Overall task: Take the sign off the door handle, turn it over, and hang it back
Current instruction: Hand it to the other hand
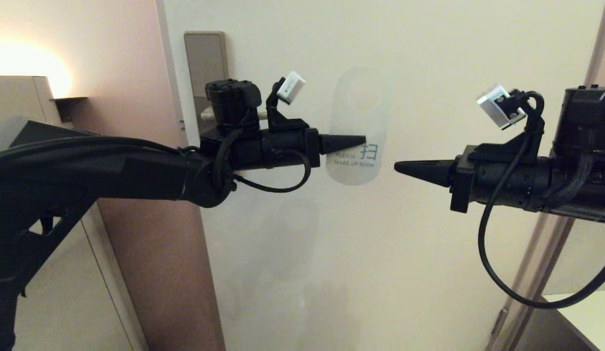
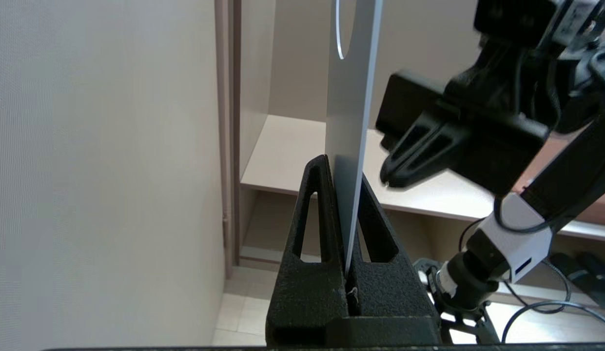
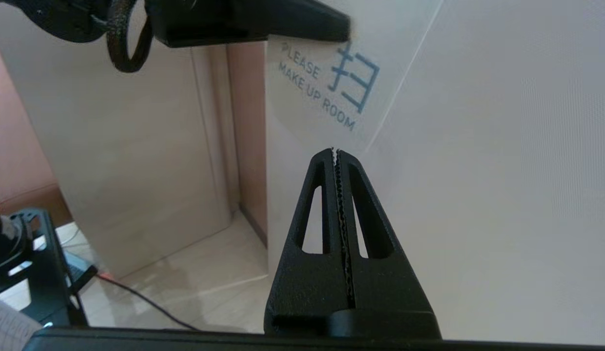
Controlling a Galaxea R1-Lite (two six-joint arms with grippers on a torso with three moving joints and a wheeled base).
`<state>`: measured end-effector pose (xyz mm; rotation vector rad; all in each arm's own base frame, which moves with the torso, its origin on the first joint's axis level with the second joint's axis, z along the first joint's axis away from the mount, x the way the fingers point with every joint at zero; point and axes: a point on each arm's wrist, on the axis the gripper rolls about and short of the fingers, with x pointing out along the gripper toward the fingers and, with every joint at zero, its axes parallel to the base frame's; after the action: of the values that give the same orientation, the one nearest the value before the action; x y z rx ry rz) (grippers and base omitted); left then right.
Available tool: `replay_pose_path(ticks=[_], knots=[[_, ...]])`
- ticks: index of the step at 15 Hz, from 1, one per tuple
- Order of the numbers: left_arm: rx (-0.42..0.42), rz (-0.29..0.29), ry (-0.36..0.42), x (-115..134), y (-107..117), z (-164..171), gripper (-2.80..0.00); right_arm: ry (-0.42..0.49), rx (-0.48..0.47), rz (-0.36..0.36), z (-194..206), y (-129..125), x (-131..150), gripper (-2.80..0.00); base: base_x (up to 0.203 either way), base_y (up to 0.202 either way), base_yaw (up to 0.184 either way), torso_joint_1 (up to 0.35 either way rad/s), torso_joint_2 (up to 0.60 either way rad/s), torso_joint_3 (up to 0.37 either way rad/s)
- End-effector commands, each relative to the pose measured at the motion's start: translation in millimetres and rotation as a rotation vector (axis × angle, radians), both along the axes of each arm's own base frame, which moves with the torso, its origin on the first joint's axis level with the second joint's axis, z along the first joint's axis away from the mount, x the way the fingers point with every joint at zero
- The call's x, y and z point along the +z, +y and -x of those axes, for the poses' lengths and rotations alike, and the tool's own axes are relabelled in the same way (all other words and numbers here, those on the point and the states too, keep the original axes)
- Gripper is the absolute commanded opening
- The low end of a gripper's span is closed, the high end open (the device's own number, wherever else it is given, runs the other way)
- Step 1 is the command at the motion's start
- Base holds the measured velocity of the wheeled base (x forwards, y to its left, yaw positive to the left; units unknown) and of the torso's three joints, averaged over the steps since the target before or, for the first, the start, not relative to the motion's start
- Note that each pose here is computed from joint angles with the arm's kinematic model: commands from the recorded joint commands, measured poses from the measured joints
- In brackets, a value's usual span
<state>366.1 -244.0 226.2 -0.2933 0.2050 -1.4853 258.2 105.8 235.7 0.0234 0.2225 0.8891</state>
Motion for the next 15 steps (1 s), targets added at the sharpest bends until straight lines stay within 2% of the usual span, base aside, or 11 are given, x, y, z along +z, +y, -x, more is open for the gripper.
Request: replay_pose_path(ticks=[1,3,4,9,12,15], knots=[[-0.005,0.009,-0.007,0,-1,-2,-2.8,0.015,0.009,0.005,-3,3,-6,-2.8,0.0,0.0,0.0,0.0,0.0,0.0],[-0.008,0.021,-0.004,1,-2,-3,-2.8,0.019,0.009,0.005,-4,3,-7,-2.8,0.0,0.0,0.0,0.0,0.0,0.0],[-0.008,0.022,0.002,0,-2,-3,-2.8,0.025,0.008,0.005,-4,3,-8,0.0,0.0,0.0,0.0,0.0,0.0,0.0],[-0.013,0.027,-0.007,3,-4,-1,-2.8,-0.018,0.008,-0.01,-11,6,-8,0.0,0.0,0.0,0.0,0.0,0.0,0.0],[-0.02,0.066,-0.016,9,-4,1,-2.8,-0.025,0.019,-0.013,-13,10,-11,0.0,0.0,0.0,0.0,0.0,0.0,0.0],[-0.044,0.137,-0.001,17,-7,4,-2.8,-0.025,0.053,-0.015,-11,19,-12,0.0,0.0,0.0,0.0,0.0,0.0,0.0]])
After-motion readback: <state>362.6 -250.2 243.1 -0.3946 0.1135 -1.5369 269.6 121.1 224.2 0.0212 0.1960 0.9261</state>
